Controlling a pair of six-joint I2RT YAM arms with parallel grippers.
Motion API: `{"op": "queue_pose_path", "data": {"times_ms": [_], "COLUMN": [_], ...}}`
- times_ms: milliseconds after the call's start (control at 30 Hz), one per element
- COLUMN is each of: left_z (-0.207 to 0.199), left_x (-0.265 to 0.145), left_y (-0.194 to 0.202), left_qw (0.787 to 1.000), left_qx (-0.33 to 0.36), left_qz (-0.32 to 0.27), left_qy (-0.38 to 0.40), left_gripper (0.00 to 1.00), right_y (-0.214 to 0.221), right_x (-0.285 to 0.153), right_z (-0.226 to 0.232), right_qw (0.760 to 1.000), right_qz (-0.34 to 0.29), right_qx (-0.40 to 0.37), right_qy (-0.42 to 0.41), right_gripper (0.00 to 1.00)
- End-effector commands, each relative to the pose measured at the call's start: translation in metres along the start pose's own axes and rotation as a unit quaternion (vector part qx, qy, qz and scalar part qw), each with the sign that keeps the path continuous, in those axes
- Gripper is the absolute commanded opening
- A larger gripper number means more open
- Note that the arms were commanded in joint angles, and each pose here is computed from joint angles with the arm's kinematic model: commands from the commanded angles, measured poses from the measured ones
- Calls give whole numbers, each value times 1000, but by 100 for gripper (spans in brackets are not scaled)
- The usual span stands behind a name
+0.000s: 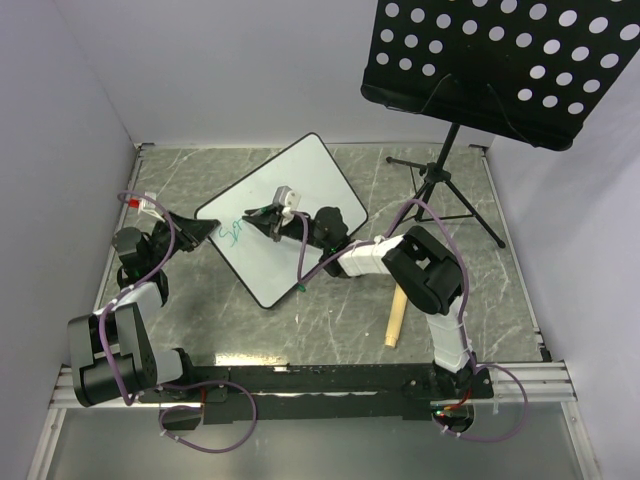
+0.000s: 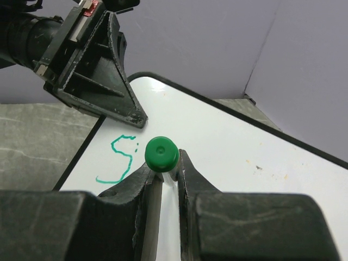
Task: Write a sentence on the whiteboard
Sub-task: Pick up the sentence from the whiteboard.
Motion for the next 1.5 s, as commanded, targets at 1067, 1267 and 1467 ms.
{"op": "queue_pose_path", "data": {"times_ms": [1067,1267,1467], "left_z": [-1,2,3], "left_x": [5,5,5], "left_y": [-3,-3,2], "left_qw": [995,994,994], "left_qx": [92,101,104], "left_qz": [21,29,32], "left_qy": [33,16,18], "left_gripper": [1,1,1], "right_y": [-69,-67,-66], "right_x": [-5,-7,-7], "right_z": [6,12,26], "right_qw": [998,998,998], "right_qz": [-58,-42,-42], "right_qx": [-12,8,12], "right_qy": [-30,-47,-55], "right_gripper": [0,0,0]}}
Point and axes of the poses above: each gripper's point midway between its finger pads, its own x axis out along the fingers, its own z axis along the line the jaws close on, y = z × x, the point moved 10 cm from there along -x, back along the fingers, and after that the axes turned 11 degrees about x, right-handed, at the moved point
